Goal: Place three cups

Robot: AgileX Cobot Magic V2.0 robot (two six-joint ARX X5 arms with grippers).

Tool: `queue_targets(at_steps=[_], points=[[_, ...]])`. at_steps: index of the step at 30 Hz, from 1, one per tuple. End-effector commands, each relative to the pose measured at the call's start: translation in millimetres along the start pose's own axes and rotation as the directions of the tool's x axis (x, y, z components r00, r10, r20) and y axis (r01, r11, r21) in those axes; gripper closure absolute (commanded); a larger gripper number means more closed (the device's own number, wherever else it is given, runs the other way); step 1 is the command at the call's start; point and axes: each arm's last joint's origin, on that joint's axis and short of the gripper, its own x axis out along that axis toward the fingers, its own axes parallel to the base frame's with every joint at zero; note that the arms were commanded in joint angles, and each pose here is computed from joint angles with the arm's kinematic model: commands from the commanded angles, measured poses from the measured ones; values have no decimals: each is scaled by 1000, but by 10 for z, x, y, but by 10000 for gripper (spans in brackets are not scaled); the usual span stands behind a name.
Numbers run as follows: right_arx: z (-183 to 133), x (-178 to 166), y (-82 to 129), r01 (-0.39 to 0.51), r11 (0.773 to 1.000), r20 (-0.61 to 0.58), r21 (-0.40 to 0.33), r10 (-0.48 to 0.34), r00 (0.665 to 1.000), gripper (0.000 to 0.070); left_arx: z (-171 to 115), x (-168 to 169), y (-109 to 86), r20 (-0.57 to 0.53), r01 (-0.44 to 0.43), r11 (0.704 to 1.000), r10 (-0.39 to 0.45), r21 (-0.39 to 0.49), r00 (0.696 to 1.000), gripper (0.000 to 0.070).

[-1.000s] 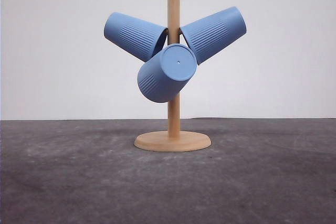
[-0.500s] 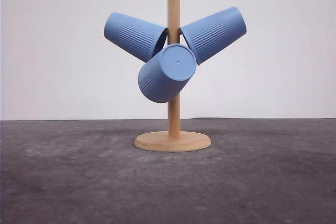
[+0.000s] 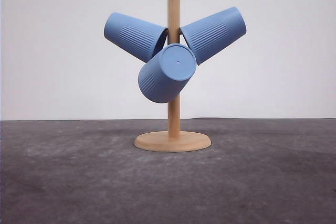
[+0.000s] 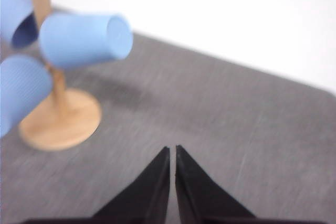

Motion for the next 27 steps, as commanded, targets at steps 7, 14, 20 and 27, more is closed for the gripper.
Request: queue_targets(at_steps=[7, 14, 20, 27], points=[[-703, 415, -19, 59, 992, 114, 109, -71, 991, 686, -50, 13, 6, -18, -6, 1000, 5, -2, 1000, 697], [-1495, 629, -3, 127, 963, 113, 240, -157, 981, 686, -50, 13, 6, -18, -6, 1000, 5, -2, 1000, 697], [-1817, 642, 52, 132, 958, 146, 254, -173, 974, 686, -50, 13, 6, -18, -6, 1000, 5, -2, 1000, 697], [-1893, 631, 68, 142, 963, 135, 230, -176, 975, 686, -50, 13, 6, -18, -6, 1000, 5, -2, 1000, 697]])
